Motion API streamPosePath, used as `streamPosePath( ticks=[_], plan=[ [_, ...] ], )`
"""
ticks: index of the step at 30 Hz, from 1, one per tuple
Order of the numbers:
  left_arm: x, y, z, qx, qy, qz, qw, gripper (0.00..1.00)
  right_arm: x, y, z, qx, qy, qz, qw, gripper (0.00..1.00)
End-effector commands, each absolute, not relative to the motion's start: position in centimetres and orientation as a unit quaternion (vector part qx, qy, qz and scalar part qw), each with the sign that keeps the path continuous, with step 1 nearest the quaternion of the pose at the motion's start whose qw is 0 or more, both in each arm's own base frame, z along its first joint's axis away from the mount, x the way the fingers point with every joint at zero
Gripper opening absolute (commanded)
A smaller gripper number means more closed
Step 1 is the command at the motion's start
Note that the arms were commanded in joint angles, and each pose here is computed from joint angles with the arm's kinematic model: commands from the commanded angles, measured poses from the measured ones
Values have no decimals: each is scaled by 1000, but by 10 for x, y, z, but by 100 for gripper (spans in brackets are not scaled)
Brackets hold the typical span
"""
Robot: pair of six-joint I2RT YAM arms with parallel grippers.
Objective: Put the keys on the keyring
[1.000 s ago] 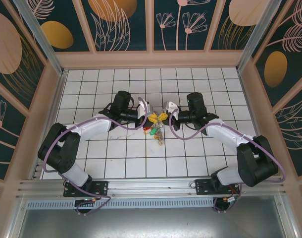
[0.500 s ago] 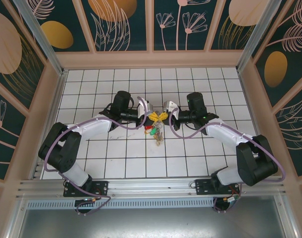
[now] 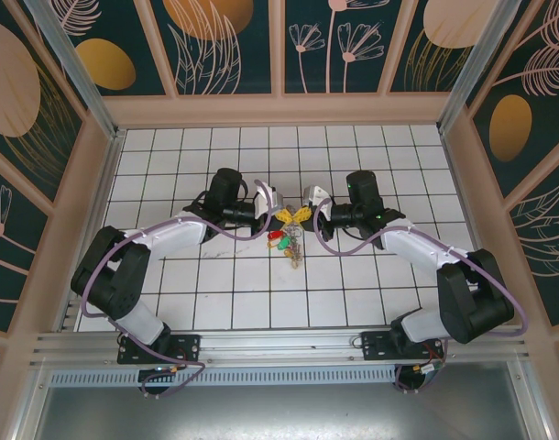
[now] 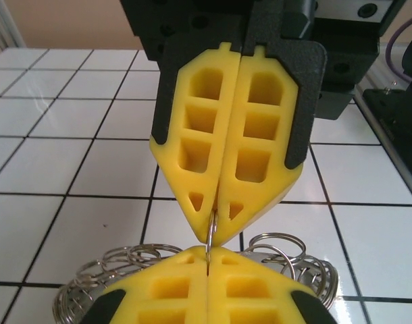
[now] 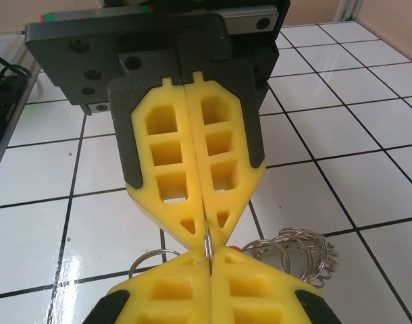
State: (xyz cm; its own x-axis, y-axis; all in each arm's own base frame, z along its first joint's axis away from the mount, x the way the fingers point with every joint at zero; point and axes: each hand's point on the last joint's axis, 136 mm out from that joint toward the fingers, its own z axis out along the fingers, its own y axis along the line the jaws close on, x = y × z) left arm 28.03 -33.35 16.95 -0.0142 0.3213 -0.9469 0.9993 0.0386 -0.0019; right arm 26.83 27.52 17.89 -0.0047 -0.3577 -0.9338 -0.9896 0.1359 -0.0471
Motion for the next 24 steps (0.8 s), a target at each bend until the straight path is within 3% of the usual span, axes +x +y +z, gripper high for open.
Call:
streamPosePath(
  ticks=[1, 9, 14, 16, 20, 24],
  plan=[
    [278, -335, 169, 569, 583, -406, 415, 3, 269, 280, 203, -559, 576, 369, 469, 0],
    [281, -337, 175, 566, 578, -408, 424, 0, 271, 279, 204, -553, 583, 366, 470, 0],
    [285, -336, 181, 543, 581, -407, 450, 0, 272, 272, 204, -544, 598, 343, 479, 18],
    [287, -336, 185, 530, 581, -414, 459, 0, 271, 265, 207, -527, 610, 340, 484, 21],
    [287, -336, 196, 506, 573, -432, 479, 0, 266, 248, 233, -458, 638, 366, 500, 30],
    [286, -335, 202, 490, 567, -443, 492, 0, 304, 203, 233, -263, 759, 306, 511, 37]
  ],
)
